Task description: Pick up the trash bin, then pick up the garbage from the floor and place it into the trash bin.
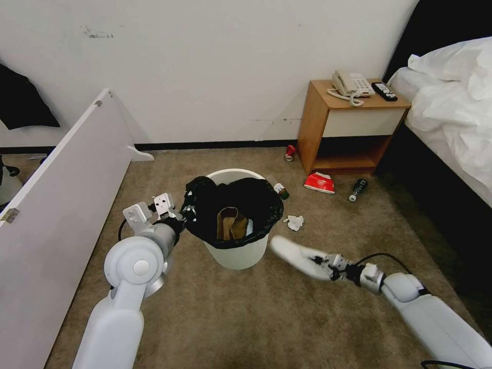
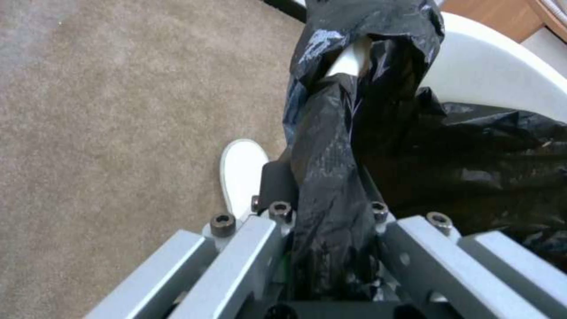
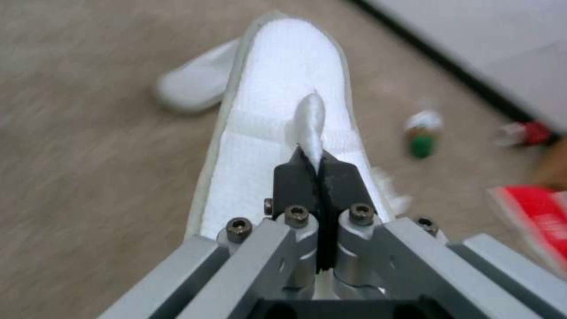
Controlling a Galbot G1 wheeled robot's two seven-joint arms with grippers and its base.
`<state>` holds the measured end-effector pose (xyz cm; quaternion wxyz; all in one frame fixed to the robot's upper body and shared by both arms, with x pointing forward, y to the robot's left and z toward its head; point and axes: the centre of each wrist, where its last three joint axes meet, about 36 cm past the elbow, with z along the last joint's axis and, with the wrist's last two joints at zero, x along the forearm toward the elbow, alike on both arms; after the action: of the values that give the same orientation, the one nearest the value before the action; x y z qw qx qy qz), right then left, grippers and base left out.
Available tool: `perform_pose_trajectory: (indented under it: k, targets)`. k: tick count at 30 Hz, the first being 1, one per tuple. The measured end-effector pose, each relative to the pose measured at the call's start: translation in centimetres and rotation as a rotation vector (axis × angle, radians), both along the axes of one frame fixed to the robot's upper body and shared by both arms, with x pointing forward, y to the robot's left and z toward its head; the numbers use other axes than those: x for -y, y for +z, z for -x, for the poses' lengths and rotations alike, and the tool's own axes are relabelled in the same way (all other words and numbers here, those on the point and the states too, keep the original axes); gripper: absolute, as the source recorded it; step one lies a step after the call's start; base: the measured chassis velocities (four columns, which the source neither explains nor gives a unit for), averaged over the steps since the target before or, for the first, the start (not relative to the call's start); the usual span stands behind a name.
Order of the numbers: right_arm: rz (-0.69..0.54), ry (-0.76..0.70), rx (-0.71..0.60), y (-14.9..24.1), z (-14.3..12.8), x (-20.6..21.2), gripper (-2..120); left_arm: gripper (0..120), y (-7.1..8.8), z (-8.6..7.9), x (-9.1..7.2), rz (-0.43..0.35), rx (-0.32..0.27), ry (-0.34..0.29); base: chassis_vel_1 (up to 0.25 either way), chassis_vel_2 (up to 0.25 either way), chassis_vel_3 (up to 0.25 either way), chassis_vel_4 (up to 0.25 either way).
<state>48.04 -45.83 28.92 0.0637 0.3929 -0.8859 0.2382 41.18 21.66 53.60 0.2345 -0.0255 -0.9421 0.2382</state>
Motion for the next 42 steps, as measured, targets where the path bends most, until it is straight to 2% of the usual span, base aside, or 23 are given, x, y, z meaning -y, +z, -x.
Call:
perform_pose_trajectory:
  k: [9, 21, 27, 36, 39, 42]
  targets:
    - [-0.073, -0.100, 0.141, 5.5, 0.2, 2.6, 0, 4, 0.0, 0.1, 0.1, 0.003, 0.000, 0.000, 0.000, 0.000, 0.000, 0.000]
    - [-0.198, -0.111, 0.287, 12.5, 0.9, 1.6, 0, 4, 0.0, 0.2, 0.0, -0.007, -0.005, 0.006, 0.000, 0.000, 0.000, 0.000]
    - [-0.236, -0.103, 0.344, 14.7, 1.3, 1.1, 0, 4, 0.3, 0.4, -0.3, -0.013, -0.007, 0.008, 0.000, 0.000, 0.000, 0.000]
    - [-0.336, -0.016, 0.422, 18.5, 1.9, -2.0, 0, 4, 0.7, 0.5, -1.1, -0.042, -0.015, 0.025, 0.000, 0.000, 0.000, 0.000]
    - [-0.416, 0.079, 0.442, 20.3, 2.0, -5.8, 0, 4, 0.5, 0.6, -1.0, -0.044, -0.022, 0.022, 0.000, 0.000, 0.000, 0.000]
    - [-0.442, 0.110, 0.446, 20.9, 2.1, -7.1, 0, 4, 0.4, 0.6, -1.0, -0.042, -0.025, 0.018, 0.000, 0.000, 0.000, 0.000]
